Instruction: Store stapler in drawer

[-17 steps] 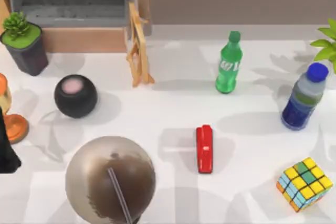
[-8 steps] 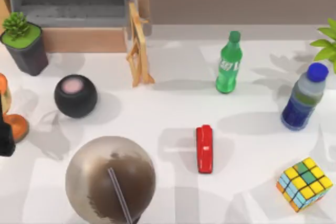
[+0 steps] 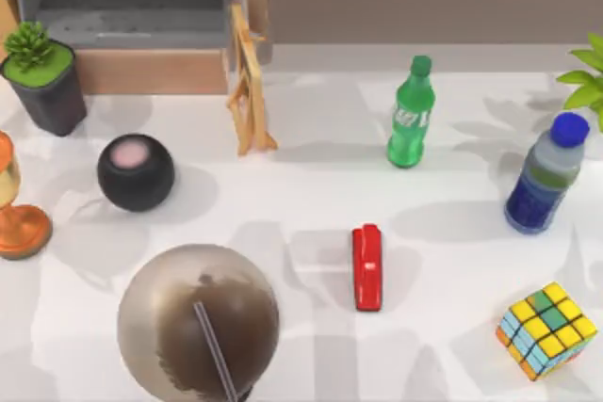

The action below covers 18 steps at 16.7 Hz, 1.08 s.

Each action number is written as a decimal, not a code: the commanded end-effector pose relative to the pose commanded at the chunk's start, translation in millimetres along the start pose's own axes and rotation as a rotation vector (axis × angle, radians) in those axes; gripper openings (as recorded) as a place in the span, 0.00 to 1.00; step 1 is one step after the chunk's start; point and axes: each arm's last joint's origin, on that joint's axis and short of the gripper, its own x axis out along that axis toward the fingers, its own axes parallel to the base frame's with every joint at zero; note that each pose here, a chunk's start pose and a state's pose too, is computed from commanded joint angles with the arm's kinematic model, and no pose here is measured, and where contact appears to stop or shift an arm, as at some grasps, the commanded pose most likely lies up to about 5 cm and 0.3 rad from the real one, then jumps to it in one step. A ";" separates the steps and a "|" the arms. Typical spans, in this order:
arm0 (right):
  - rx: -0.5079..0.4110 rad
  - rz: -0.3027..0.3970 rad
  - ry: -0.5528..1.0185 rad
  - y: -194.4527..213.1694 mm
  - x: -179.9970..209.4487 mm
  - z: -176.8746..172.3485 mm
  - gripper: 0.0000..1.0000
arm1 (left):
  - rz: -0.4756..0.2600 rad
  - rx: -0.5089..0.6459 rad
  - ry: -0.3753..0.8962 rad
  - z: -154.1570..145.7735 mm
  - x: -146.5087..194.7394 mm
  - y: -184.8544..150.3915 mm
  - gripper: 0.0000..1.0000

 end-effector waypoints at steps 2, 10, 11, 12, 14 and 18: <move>0.000 0.000 0.000 0.0 0.0 0.0 1.00 | 0.006 0.147 0.004 -15.4 37.8 13.0 1.00; 0.000 0.000 0.000 0.0 0.0 0.0 1.00 | 0.006 0.650 0.026 -145.7 151.6 17.7 1.00; 0.000 0.000 0.000 0.0 0.0 0.0 1.00 | 0.005 0.694 0.027 -162.0 158.3 14.2 1.00; 0.000 0.000 0.000 0.0 0.0 0.0 1.00 | 0.004 0.733 0.027 -176.7 163.4 10.6 1.00; 0.000 0.000 0.000 0.0 0.0 0.0 1.00 | 0.003 0.795 0.025 -199.5 170.1 4.2 1.00; 0.000 0.000 0.000 0.0 0.0 0.0 1.00 | 0.004 0.837 0.023 -214.7 173.7 -0.4 1.00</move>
